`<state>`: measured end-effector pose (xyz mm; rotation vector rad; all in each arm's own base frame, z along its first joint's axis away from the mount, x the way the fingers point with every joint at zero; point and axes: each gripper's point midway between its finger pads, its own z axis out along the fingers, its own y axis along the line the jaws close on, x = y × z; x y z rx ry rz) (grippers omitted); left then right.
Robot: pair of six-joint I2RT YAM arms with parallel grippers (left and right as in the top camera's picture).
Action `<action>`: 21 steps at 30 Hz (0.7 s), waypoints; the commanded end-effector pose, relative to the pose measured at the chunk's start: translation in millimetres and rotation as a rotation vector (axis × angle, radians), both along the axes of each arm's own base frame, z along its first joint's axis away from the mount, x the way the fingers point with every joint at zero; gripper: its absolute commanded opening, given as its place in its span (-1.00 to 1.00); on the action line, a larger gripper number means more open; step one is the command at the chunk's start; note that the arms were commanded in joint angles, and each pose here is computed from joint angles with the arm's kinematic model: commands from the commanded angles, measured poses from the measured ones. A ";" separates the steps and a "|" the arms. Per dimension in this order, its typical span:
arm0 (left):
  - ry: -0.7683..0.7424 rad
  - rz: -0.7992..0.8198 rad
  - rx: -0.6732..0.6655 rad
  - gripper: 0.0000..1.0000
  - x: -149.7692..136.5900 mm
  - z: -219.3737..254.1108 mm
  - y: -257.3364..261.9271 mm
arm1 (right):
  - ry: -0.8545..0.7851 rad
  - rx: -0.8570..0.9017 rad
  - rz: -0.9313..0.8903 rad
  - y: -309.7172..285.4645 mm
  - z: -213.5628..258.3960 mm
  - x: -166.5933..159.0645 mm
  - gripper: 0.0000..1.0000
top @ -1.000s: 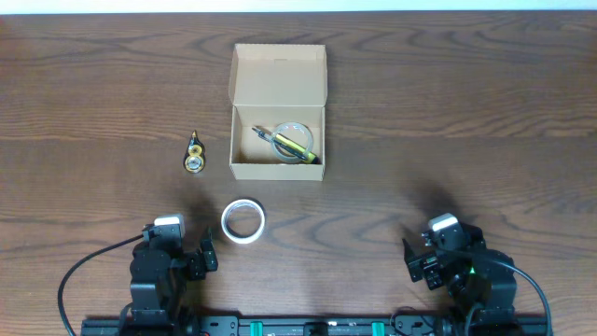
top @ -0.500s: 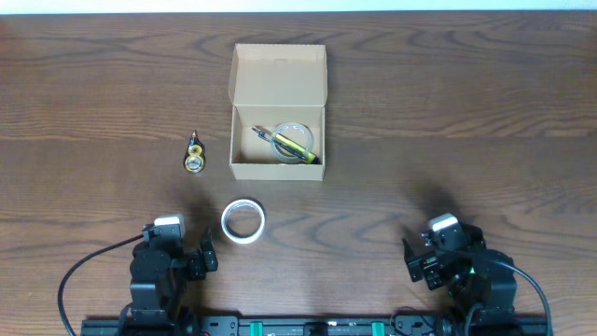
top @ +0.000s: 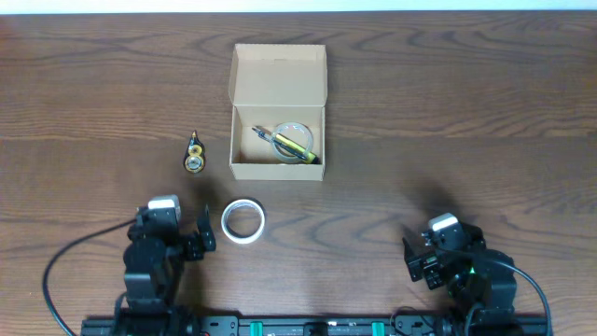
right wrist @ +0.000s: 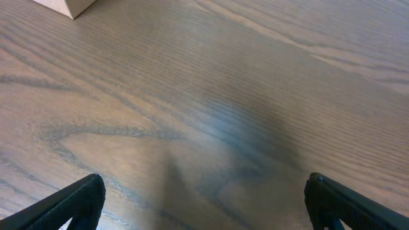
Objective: Pack container
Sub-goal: 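Move the left gripper to the tape dispenser and grasp it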
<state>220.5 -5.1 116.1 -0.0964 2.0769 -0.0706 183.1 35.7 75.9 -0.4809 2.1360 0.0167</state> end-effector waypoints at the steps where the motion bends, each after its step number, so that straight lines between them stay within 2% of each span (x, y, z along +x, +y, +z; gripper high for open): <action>1: -0.030 -0.001 0.000 0.91 11.7 38.1 -0.4 | -0.002 -0.009 0.004 -0.8 -2.5 0.0 0.99; 10: -0.013 0.015 0.011 0.91 72.8 135.7 0.1 | -0.002 -0.009 0.004 -0.8 -2.5 0.0 0.99; 15: 0.071 0.030 0.024 0.91 97.0 155.7 2.1 | -0.002 -0.009 0.004 -0.8 -2.5 0.0 0.99; 21: 0.237 0.024 0.040 0.91 116.8 155.6 1.4 | -0.002 -0.009 0.004 -0.8 -2.5 0.0 0.98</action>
